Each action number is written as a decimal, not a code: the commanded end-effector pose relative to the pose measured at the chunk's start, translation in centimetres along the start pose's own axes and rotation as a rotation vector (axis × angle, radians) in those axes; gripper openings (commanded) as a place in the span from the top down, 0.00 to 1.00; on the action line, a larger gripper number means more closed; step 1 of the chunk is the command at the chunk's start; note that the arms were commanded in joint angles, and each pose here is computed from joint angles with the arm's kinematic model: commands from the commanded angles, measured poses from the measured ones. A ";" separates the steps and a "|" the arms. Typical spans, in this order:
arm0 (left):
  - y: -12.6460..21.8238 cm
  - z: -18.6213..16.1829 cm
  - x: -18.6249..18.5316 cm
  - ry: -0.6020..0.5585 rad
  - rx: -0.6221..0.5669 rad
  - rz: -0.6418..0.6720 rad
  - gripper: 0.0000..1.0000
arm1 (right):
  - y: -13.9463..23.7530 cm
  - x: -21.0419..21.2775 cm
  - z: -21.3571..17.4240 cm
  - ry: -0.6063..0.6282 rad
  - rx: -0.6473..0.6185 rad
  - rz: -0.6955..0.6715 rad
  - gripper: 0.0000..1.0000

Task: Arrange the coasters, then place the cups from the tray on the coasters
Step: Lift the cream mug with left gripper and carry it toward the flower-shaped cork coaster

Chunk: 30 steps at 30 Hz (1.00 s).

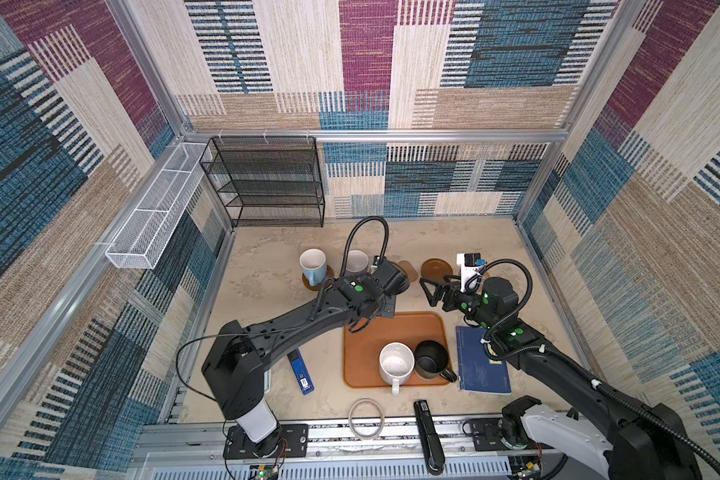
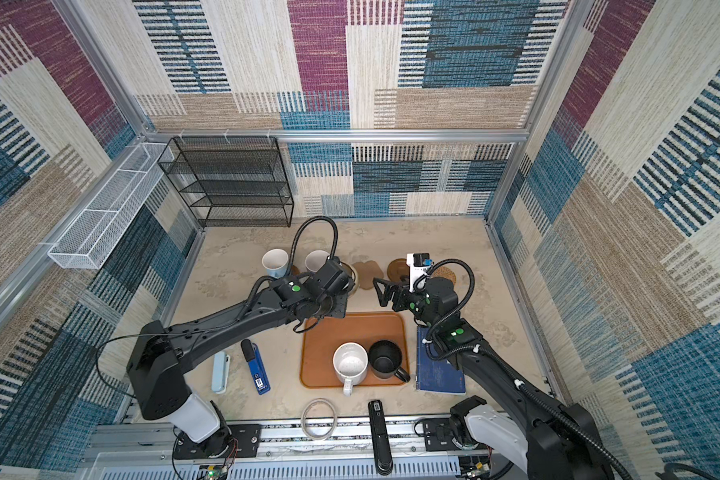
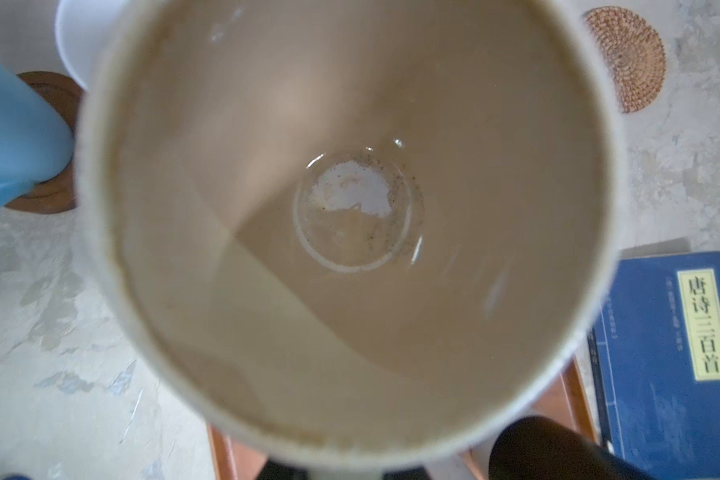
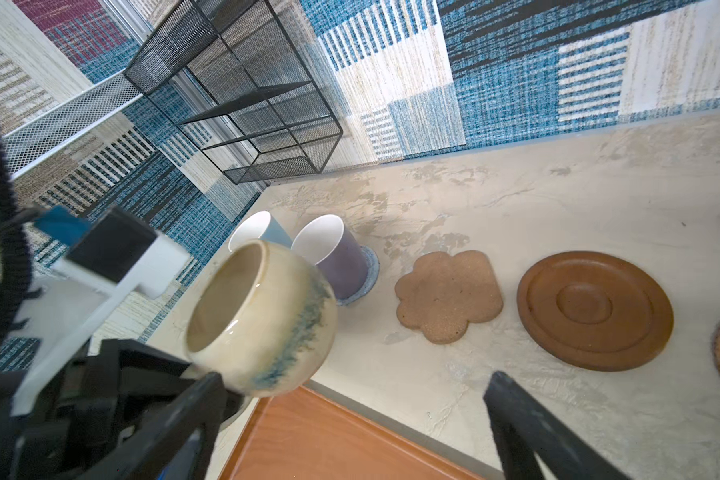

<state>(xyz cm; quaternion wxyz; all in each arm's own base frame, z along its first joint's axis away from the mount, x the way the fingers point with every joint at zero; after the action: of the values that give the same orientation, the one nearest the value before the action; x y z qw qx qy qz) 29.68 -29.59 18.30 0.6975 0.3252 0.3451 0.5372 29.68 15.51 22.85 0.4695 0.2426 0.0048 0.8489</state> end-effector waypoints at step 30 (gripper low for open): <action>-13.5 5.5 -3.7 0.019 0.017 0.158 1.00 | -0.4 -5.7 -1.1 -0.019 -0.004 -0.271 0.01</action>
<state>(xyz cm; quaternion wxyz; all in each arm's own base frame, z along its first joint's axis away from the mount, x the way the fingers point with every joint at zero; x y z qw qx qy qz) 39.63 -36.91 10.11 0.6515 0.3624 0.3531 0.5653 32.07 11.41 18.94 0.5805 0.2514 0.0434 0.7733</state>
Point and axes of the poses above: each gripper's point midway between its finger pads, its own y axis back along the fingers, its own x axis along the line the jaws close on, z = x × y, the point moved 3 cm from there along y, back along the fingers, and after that the axes turned 3 degrees about y, right-handed, at the moved point
